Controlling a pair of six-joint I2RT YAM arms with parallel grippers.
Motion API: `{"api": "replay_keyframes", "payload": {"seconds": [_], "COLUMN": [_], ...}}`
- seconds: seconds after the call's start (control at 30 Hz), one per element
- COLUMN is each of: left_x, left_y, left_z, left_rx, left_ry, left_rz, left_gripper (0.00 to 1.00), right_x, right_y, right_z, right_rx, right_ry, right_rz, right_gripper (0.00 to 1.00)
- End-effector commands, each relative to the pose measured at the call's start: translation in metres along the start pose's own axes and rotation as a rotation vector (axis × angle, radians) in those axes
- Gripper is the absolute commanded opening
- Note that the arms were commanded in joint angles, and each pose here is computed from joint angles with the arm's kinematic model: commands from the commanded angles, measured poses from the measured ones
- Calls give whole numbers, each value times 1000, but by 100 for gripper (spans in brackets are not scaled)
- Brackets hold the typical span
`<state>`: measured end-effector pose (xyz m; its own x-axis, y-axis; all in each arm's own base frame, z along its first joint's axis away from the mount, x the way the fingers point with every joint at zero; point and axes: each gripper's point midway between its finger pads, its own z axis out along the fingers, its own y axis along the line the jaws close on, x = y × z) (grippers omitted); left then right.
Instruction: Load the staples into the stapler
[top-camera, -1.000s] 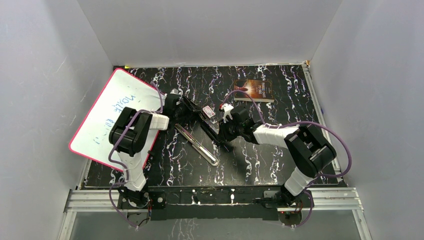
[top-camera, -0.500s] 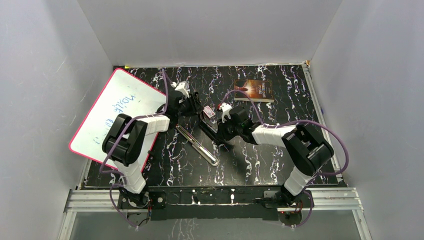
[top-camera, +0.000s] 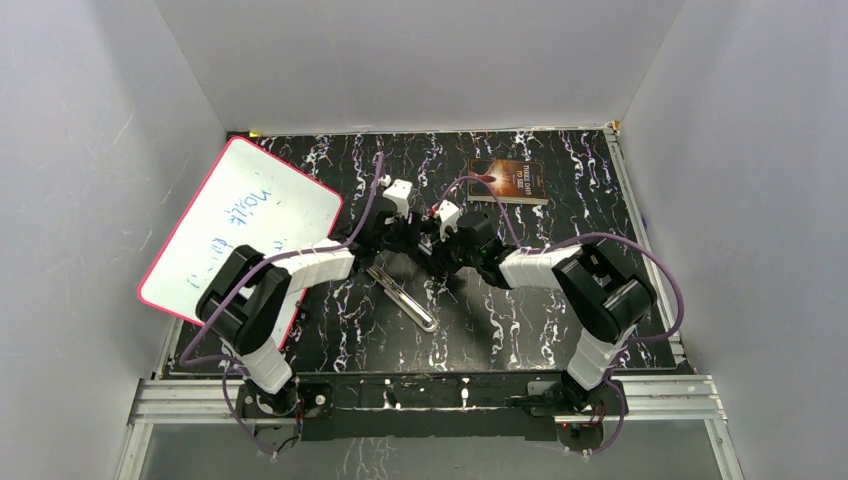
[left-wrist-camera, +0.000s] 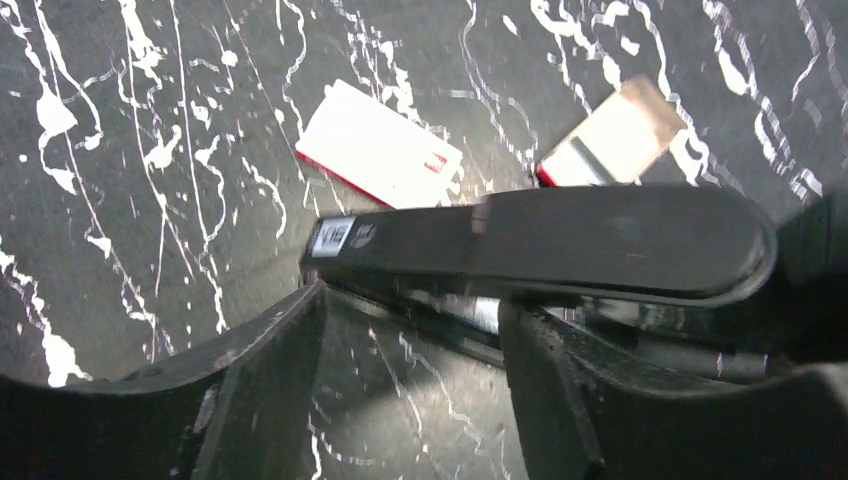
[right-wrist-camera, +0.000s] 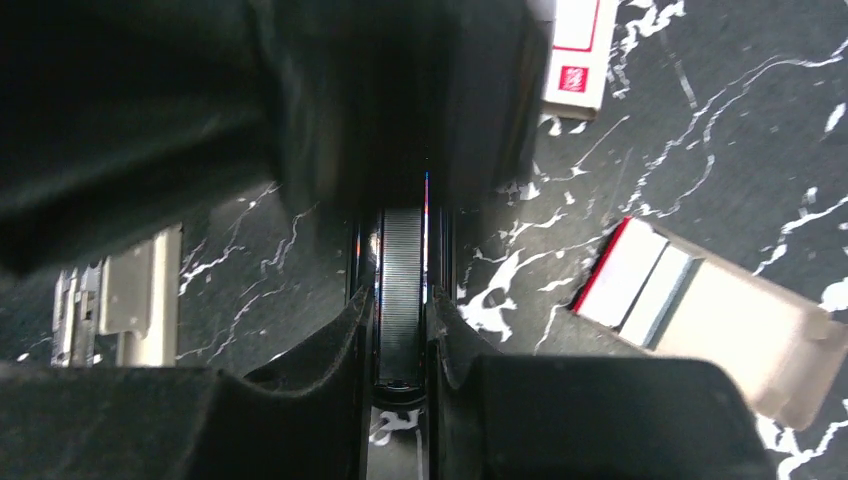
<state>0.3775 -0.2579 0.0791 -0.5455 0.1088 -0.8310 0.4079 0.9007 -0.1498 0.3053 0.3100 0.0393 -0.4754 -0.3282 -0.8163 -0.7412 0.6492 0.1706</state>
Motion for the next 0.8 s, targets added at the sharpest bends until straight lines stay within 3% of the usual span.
{"api": "replay_keyframes", "payload": {"seconds": [0.0,0.3,0.53,0.57,0.77], "left_x": [-9,-12,-32,-34,-53], "left_y": [16,15,26,29,47], "left_z": [-22,-55,-79,-79,-87], "left_rx": [-99,-94,-112,-115,-97], "left_ry": [-28,-19,-47,-46,-96], "left_rz": [88,96,171,170,1], "left_gripper": [65,70,70,70,70], "right_x": [-39,-42,-41,-40,-52], "right_y": [-6,7,27,28,11], "right_z": [3,-11,-36,-41,-72], "right_rx": [23,-37,-125,-122,23], "right_ry": [-152,-194,-129,-114,-159], "right_rz": [-102,-114,-133,-132,-93], "right_gripper": [1,33,45,50,61]}}
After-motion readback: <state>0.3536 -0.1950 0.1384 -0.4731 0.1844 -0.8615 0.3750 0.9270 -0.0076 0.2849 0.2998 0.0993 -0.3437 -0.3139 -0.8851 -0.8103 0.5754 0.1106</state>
